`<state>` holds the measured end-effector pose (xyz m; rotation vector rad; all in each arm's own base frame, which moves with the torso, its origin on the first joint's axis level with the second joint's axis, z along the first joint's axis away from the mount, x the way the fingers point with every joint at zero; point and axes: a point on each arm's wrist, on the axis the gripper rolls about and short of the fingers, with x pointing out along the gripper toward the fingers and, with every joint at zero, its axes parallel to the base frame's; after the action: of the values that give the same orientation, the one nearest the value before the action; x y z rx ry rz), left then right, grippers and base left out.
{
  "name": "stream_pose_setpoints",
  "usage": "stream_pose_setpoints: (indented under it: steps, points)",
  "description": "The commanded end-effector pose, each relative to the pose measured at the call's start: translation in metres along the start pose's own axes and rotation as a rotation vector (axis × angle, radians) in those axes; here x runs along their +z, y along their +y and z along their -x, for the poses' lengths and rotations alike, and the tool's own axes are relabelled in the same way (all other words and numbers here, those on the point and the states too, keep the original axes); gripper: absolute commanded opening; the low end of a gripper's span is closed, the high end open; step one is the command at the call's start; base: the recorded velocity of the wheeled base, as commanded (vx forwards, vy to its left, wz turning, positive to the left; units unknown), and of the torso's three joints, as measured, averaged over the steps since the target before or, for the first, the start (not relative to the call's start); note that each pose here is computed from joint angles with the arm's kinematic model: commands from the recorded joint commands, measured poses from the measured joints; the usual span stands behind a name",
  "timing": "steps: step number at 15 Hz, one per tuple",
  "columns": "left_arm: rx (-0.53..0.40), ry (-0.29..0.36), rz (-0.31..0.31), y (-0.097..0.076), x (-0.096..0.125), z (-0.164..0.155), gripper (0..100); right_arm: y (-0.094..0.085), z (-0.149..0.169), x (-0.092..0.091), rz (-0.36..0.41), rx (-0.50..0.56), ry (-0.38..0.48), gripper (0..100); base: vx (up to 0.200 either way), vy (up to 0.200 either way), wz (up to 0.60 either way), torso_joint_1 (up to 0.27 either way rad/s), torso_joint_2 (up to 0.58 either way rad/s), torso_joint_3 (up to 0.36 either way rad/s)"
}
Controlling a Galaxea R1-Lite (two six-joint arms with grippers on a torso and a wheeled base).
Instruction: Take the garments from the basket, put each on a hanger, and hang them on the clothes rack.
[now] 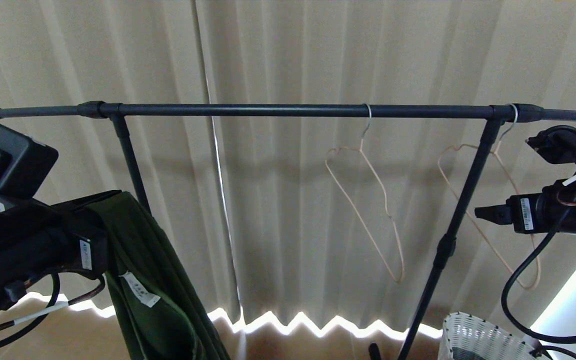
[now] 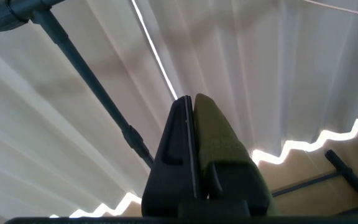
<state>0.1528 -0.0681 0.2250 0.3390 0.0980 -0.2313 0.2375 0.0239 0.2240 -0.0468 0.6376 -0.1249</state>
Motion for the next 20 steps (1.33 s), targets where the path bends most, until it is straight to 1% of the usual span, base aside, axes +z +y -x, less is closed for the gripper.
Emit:
stream_pose_setpoints:
  steps: [1, 4, 6, 7, 11, 17, 19, 20]
  points:
    - [-0.001, 0.0, -0.001, 0.0, 0.0, 0.0, 0, -0.002, -0.006, 0.0, -0.005, -0.014, 0.013, 100, 0.0, 0.0, 0.0, 0.0, 0.0, 0.0]
    - [-0.001, 0.001, -0.001, 0.0, -0.001, 0.001, 0, -0.006, -0.016, 0.005, -0.018, -0.037, 0.026, 100, 0.0, 0.0, 0.0, 0.0, 0.0, 0.0]
    - [0.0, -0.003, 0.0, 0.0, -0.001, 0.002, 0, -0.007, -0.016, 0.005, -0.019, -0.039, 0.026, 100, 0.0, 0.0, 0.0, 0.0, 0.0, 0.0]
    - [0.0, -0.005, 0.0, 0.0, 0.0, 0.002, 0, -0.007, -0.016, 0.004, -0.018, -0.04, 0.027, 0, 0.0, 0.0, 0.0, 0.0, 0.0, 0.0]
    - [0.001, -0.011, 0.002, 0.001, 0.0, 0.004, 0, -0.007, -0.016, 0.006, -0.02, -0.041, 0.023, 0, 0.0, 0.0, 0.0, 0.0, 0.0, 0.0]
    - [0.003, -0.008, 0.001, 0.001, -0.001, 0.005, 0, -0.015, -0.012, 0.008, -0.044, -0.065, 0.006, 0, 0.0, 0.0, 0.0, 0.0, 0.0, 0.0]
    - [0.005, -0.008, 0.002, 0.001, -0.001, 0.005, 0, -0.019, -0.008, 0.011, -0.06, -0.071, -0.04, 0, 0.0, 0.0, 0.0, 0.0, 0.0, 0.0]
    - [0.005, -0.008, 0.0, 0.001, -0.001, 0.005, 0, -0.024, -0.005, 0.015, -0.083, -0.087, -0.106, 0, 0.0, 0.0, 0.0, 0.0, 0.0, 0.0]
